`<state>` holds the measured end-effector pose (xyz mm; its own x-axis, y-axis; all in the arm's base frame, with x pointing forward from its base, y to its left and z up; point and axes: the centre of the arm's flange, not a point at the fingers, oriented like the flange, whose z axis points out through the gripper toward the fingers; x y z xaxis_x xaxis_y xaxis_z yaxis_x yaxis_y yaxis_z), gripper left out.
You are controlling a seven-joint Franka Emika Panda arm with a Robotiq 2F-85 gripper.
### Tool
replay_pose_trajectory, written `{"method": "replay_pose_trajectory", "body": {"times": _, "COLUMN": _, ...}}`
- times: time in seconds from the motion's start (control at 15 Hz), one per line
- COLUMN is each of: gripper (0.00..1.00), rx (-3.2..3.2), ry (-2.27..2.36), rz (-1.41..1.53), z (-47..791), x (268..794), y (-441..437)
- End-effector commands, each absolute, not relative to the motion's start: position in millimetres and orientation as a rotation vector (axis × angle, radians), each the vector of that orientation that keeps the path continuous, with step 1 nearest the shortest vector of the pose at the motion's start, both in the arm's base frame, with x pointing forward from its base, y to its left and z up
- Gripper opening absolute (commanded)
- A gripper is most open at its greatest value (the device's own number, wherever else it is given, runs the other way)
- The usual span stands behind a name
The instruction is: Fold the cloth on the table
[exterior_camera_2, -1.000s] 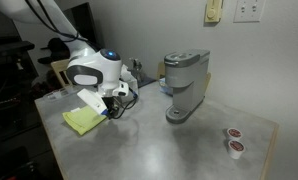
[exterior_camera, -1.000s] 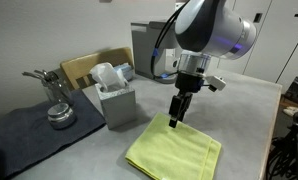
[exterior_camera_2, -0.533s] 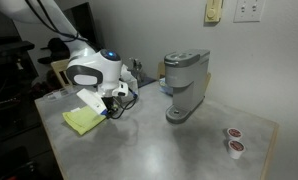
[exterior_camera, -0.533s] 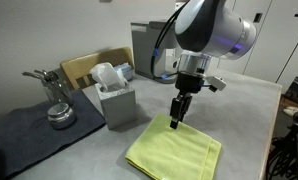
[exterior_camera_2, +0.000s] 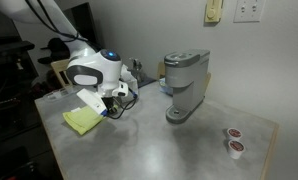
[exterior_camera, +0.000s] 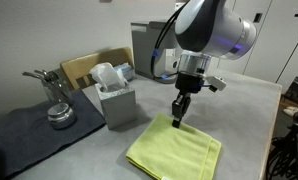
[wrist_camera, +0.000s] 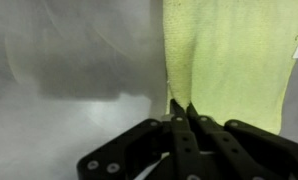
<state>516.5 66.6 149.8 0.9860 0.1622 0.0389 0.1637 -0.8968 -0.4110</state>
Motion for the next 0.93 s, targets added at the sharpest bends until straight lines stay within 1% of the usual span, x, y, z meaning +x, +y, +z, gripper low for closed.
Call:
{"method": "replay_pose_trajectory", "body": {"times": 0.0, "gripper": 0.01, "rx": -2.692, "ry": -0.244, "rz": 0.0, "z": 151.5, "x": 518.3, "y": 60.6}}
{"method": "replay_pose_trajectory", "body": {"times": 0.33, "gripper": 0.01, "rx": -2.716, "ry": -0.236, "rz": -0.014, "z": 165.9, "x": 518.0, "y": 51.2}}
{"method": "replay_pose_trajectory", "body": {"times": 0.87, "gripper": 0.01, "rx": -2.801, "ry": -0.1, "rz": -0.071, "z": 204.4, "x": 521.4, "y": 9.0}}
